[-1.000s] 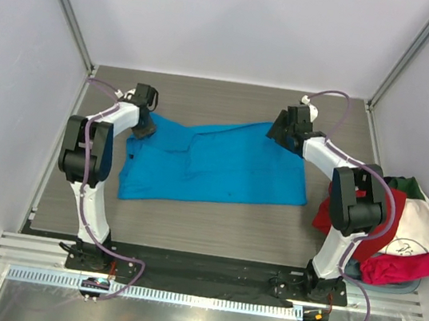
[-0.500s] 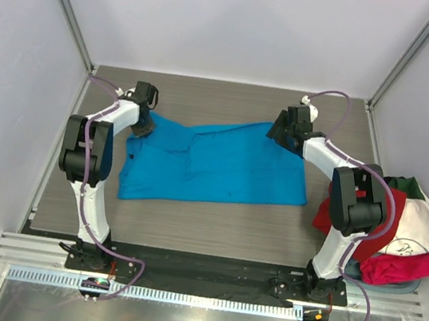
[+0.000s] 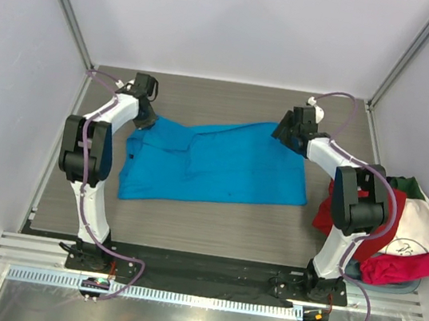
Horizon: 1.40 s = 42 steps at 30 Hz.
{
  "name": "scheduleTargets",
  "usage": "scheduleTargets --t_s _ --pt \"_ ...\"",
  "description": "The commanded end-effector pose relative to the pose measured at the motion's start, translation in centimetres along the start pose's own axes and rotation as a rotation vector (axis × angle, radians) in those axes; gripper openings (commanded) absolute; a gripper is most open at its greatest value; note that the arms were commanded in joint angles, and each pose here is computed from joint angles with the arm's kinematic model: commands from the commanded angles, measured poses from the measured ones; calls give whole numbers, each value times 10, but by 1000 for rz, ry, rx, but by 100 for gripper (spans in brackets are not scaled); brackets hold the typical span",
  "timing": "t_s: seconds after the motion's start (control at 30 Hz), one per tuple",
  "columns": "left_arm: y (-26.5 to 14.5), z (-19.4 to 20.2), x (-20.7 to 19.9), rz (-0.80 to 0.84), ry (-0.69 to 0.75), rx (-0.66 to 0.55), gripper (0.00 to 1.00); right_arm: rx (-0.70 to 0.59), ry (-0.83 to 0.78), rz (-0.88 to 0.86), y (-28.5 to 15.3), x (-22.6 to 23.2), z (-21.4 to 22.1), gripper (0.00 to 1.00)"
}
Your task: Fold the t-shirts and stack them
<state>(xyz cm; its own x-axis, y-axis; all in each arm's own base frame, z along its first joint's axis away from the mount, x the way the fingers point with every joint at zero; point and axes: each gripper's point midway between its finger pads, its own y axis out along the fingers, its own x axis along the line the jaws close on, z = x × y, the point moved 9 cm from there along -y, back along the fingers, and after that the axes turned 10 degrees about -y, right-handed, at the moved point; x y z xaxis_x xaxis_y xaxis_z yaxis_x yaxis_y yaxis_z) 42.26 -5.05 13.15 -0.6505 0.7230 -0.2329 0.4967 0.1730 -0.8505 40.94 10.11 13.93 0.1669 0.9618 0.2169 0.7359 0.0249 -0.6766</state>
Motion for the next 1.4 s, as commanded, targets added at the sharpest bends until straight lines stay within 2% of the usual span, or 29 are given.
scheduleTargets --t_s 0.0,0.37,0.63,0.8,1.07,1.17,1.27,1.33,1.37 --pt "-29 -17 -15 101 -55 5 0 -76 25 -13 -3 1 -22 68" --pt "-60 -24 -24 200 -124 9 0 -112 133 91 30 -18 -67 68" --pt "-79 -31 -33 288 -155 22 0 -121 3 229 61 -24 -97 68" --pt "-83 -32 -36 306 -149 26 0 -52 -47 270 86 -30 -83 62" --pt "-87 -30 -34 316 -148 26 0 -17 -48 295 108 -34 -71 58" --pt "-88 -29 -34 328 -148 43 0 -7 -55 300 112 -35 -68 51" --pt "-88 -28 -34 328 -153 45 0 0 -58 303 112 -36 -66 37" --pt "-91 -28 -35 337 -160 45 0 4 -65 304 109 -37 -65 21" --pt "-94 -29 -35 343 -162 42 0 1 -64 303 109 -36 -66 4"
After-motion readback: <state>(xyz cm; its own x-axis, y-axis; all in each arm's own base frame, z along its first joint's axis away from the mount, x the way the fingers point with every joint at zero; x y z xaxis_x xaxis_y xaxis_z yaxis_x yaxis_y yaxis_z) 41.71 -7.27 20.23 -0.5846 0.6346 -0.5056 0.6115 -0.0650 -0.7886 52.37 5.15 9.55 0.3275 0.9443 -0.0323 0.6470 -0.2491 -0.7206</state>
